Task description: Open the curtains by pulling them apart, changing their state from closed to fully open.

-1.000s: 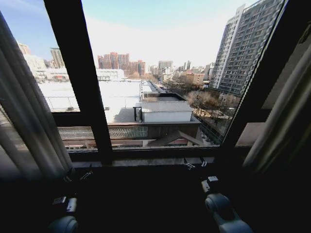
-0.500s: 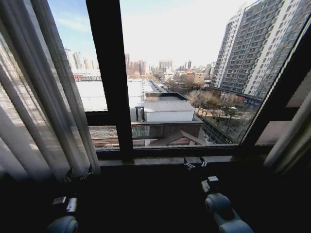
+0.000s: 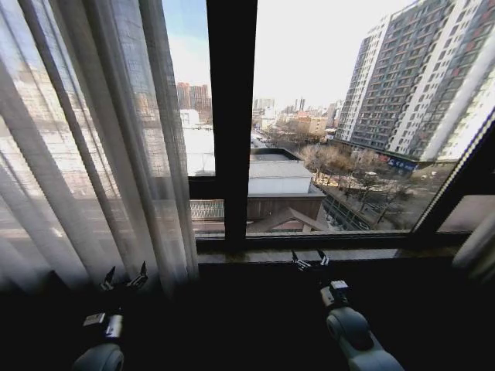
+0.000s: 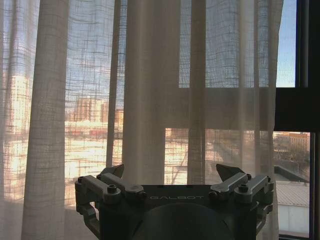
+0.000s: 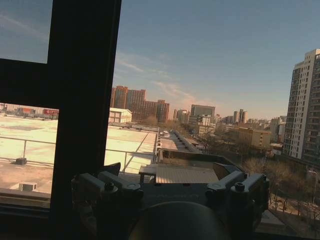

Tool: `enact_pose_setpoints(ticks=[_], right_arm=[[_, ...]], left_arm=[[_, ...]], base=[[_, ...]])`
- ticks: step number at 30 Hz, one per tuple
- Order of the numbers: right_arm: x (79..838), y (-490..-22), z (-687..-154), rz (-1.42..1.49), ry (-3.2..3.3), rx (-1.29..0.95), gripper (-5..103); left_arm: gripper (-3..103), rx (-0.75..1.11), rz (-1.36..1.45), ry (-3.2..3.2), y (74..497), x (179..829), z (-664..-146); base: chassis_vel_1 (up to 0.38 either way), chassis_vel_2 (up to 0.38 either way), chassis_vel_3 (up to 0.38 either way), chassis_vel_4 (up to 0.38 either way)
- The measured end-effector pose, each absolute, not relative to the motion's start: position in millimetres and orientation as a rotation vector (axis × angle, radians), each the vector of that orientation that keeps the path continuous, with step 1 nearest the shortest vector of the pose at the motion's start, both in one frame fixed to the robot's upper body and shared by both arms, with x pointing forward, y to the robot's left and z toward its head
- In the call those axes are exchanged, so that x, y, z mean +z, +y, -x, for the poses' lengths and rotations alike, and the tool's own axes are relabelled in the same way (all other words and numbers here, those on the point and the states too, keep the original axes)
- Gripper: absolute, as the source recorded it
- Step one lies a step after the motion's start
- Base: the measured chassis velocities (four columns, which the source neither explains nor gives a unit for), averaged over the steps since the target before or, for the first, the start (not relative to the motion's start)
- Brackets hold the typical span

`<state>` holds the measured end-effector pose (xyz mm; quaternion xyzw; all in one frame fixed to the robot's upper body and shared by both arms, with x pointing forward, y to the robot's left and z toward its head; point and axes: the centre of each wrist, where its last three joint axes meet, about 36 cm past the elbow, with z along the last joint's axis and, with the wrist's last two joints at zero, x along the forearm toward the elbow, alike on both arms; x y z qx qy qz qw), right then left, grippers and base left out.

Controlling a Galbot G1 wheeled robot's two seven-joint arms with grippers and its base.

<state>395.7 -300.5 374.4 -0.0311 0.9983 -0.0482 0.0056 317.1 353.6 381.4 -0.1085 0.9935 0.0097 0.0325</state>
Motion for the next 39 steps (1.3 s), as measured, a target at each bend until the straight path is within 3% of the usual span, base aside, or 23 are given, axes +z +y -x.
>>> enact_pose_setpoints(ticks=[39], right_arm=[[374.4, -300.6, -395.7, 0.097, 3.125, -0.151, 100]], left_arm=[[100, 0.029, 0.333, 3.058, 353.4, 381.3, -317.1]], base=[[-0.031, -0.033, 0.030, 0.031]])
